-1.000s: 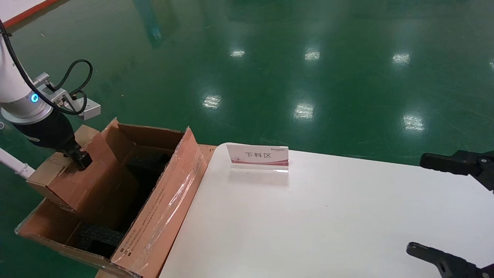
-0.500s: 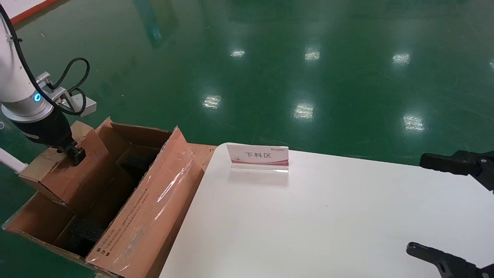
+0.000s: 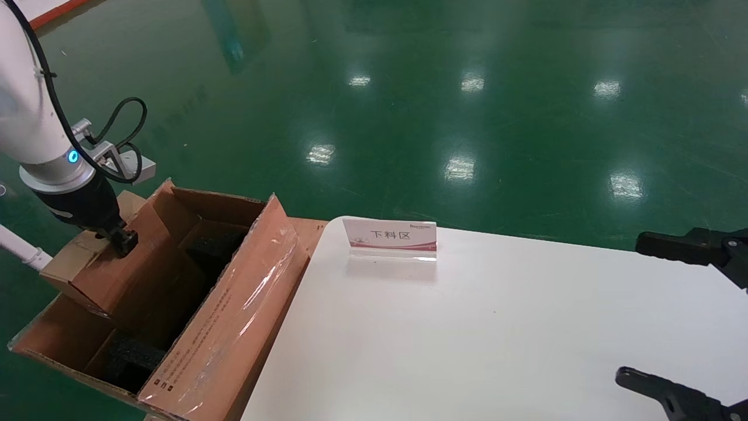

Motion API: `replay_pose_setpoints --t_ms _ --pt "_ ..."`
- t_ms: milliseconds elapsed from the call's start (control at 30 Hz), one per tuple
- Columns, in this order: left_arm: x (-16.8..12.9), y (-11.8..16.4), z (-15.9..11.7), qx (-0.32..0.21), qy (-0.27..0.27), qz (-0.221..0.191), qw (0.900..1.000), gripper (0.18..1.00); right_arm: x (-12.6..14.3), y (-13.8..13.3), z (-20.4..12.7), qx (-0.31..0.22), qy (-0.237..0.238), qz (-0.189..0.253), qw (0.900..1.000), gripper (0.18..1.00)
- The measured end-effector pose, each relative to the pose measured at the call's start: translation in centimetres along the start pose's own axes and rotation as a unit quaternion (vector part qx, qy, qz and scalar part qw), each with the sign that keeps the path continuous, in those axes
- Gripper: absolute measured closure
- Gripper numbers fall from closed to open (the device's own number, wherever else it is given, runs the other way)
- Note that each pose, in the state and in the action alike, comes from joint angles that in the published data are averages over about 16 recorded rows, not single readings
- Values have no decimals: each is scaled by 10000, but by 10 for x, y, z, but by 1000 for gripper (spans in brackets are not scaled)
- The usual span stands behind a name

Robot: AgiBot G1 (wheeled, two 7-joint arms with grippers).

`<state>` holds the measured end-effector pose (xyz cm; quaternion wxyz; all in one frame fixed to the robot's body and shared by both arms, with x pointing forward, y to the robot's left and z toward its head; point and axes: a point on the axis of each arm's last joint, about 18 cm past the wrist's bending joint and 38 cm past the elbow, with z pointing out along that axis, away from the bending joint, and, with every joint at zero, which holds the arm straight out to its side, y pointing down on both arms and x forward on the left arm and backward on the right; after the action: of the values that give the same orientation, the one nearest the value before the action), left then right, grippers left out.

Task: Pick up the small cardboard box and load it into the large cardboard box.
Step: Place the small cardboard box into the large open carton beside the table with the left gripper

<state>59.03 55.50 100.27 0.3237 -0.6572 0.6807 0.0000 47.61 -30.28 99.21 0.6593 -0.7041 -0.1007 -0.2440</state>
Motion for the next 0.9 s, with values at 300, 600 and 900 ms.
replay_pose_setpoints --t_ms 300,600,900 --pt "6 -2 12 -36 -116 -59 9999 903 0 0 0 0 0 0 10000 178" --pt "11 -1 22 -113 -178 -84 9997 906 0 0 0 0 0 0 10000 178" --pt "16 2 32 -240 -271 -54 9993 908 0 0 0 0 0 0 10000 178"
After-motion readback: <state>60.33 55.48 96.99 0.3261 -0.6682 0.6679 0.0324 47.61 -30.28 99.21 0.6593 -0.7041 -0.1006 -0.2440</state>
